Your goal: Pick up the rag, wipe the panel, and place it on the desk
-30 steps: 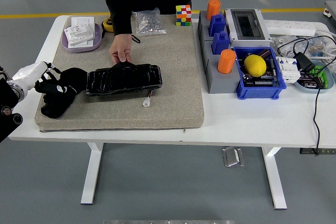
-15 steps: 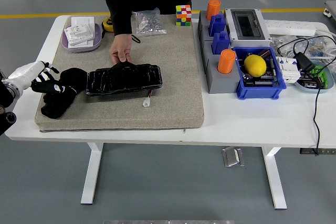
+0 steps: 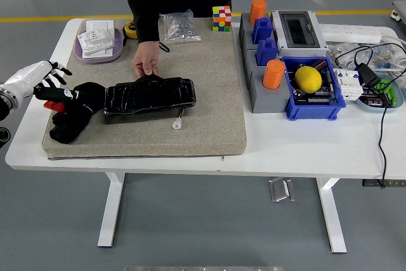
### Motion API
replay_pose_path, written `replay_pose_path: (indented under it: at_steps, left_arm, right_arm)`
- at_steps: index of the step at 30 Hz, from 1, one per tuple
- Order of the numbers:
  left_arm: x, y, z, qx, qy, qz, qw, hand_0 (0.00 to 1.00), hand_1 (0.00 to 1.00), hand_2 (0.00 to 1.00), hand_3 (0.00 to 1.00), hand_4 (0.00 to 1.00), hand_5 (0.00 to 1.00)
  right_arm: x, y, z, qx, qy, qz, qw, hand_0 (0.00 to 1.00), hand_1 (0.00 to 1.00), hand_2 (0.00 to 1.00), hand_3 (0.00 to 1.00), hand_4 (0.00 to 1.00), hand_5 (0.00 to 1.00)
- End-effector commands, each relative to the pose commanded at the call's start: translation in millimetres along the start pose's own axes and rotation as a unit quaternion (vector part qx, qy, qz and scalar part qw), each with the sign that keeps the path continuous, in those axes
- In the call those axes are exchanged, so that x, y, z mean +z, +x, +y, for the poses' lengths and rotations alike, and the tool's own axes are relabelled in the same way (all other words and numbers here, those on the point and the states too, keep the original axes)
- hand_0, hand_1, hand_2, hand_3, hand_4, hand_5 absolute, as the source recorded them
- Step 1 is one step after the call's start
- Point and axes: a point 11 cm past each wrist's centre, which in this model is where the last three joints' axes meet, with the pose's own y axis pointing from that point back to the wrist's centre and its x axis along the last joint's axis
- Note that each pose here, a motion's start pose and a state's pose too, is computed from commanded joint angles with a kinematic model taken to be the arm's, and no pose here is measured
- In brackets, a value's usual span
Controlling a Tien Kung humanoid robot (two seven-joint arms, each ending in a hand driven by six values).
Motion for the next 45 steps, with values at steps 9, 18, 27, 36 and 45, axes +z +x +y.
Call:
replay_pose_path:
  at_steps: [9,18,27,36,45]
  left_arm:
    - [20.7,39.9,13.4,0.047,-0.035,0.011,0.998,0.405,0.532,0.656,0.754,0.992,0.579]
    - [37.2,78.0,25.8,0.092,-0.062,0.028,0.993,0.406,0.534,0.662,0.757,0.988,0.603]
    - [38.6,87.2,31.9,0.092,-0.089,0.116,0.985,0.407,0.537,0.664,0.760,0.988,0.598]
    - [46.1,100.4,41.7,0.100,-0.106,0.153,0.977,0.407,0.539,0.668,0.760,0.978,0.585]
    - [54.1,100.0,46.1,0.101,-0.121,0.168,0.973,0.408,0.541,0.668,0.760,0.974,0.580]
  right_arm:
    - [1.1,-3.5,-0.3,-0.004,0.000,-0.007,1.000,0.706,0.650,0.686,0.594,0.962,0.420]
    - [-0.5,-9.8,-0.6,-0.010,0.001,-0.005,1.000,0.707,0.650,0.686,0.594,0.962,0.420]
    - [0.2,-14.7,-0.9,-0.015,0.001,-0.004,1.000,0.708,0.649,0.686,0.594,0.962,0.420]
    - [0.7,-21.0,-1.3,-0.020,0.000,0.001,1.000,0.708,0.649,0.686,0.594,0.962,0.422]
    - [-0.3,-21.7,-1.3,-0.021,0.001,0.003,1.000,0.708,0.650,0.686,0.594,0.963,0.424]
